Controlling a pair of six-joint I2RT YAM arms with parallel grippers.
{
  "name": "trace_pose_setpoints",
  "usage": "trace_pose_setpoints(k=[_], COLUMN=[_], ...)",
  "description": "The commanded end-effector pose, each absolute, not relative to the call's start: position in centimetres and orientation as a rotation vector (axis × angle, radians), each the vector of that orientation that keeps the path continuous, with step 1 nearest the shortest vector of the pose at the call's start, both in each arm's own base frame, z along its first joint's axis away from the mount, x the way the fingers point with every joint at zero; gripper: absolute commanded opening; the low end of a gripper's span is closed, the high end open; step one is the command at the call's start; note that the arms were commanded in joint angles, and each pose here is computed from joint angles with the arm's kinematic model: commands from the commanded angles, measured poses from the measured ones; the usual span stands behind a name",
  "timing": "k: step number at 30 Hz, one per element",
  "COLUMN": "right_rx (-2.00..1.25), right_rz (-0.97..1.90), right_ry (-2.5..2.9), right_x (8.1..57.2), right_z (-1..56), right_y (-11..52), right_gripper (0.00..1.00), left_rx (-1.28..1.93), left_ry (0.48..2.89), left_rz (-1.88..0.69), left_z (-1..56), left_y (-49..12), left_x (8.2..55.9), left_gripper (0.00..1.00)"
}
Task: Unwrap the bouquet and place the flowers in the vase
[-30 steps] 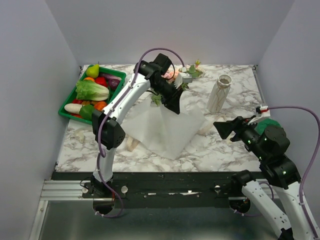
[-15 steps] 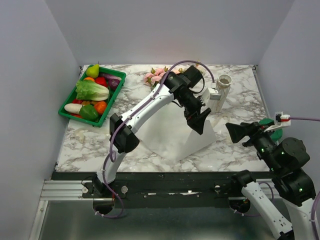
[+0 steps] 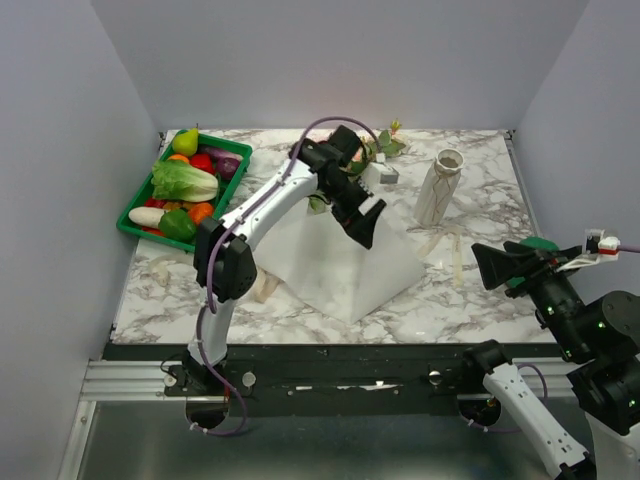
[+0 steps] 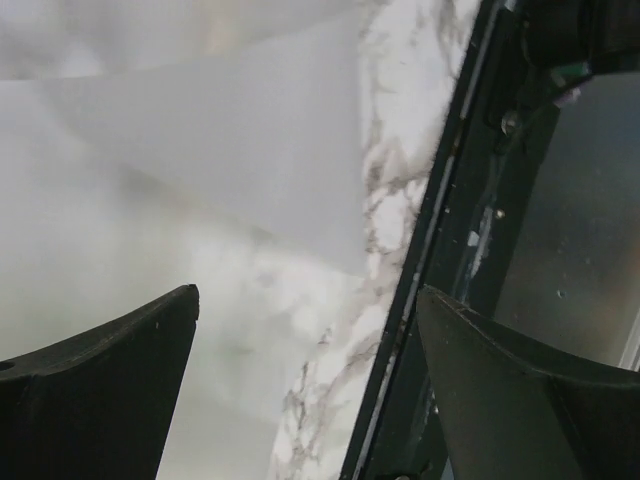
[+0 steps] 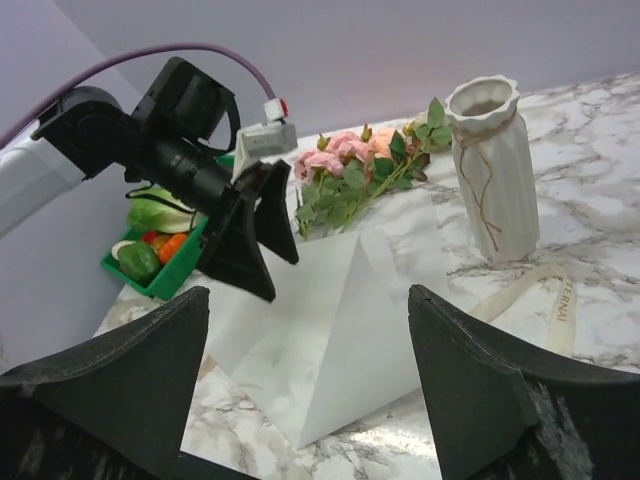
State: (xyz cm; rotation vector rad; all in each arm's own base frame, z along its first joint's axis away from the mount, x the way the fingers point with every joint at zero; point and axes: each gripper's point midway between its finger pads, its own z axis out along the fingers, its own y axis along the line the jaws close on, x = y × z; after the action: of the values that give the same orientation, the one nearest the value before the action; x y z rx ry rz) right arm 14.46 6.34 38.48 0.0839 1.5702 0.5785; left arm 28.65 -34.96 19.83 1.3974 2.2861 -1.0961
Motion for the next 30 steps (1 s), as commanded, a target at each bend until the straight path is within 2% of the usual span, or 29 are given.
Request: trace_pose_setpoints(k=[1, 4, 8, 12, 13, 18, 30], right_rx=[0.093, 0.095, 0.095, 0.087, 0.085, 0.066, 0.046], right_rz=[0.532, 0.531, 0.520, 0.513, 0.516, 0.542, 0.593], right_ry=[1.606, 1.602, 1.615, 1.642, 1.649, 1.644, 1.655], right_x=[14.7, 14.5, 14.3, 14.8, 14.9, 15.5, 16.1], right_z=[37.6, 37.8, 37.4, 36.2, 35.9, 35.8, 35.2], right_y=[5.8, 5.7, 5.5, 5.7, 5.9, 6.7, 7.9], right_gripper=[0.88, 0.88, 0.88, 0.88, 0.88, 0.88, 0.88], left_rx=[1.680, 1.745, 1.750, 1.585, 1.485, 1.309, 1.208], left_ry=[2.148, 2.140, 2.148, 2.185, 2.182, 2.311, 2.404], left_rz=[-1.246, -1.293, -1.287, -1.165, -1.118, -0.902, -0.637], left_z=[20.4, 19.6, 19.7, 20.1, 20.1, 16.7, 11.2], left_y=[-40.0, -42.1, -42.5, -39.8, -38.5, -32.6, -28.0], left_x=[19.6, 17.8, 18.9, 23.4, 26.6, 34.4, 40.9], left_gripper=[0.99, 0.99, 0.99, 0.99, 0.99, 0.99, 0.99])
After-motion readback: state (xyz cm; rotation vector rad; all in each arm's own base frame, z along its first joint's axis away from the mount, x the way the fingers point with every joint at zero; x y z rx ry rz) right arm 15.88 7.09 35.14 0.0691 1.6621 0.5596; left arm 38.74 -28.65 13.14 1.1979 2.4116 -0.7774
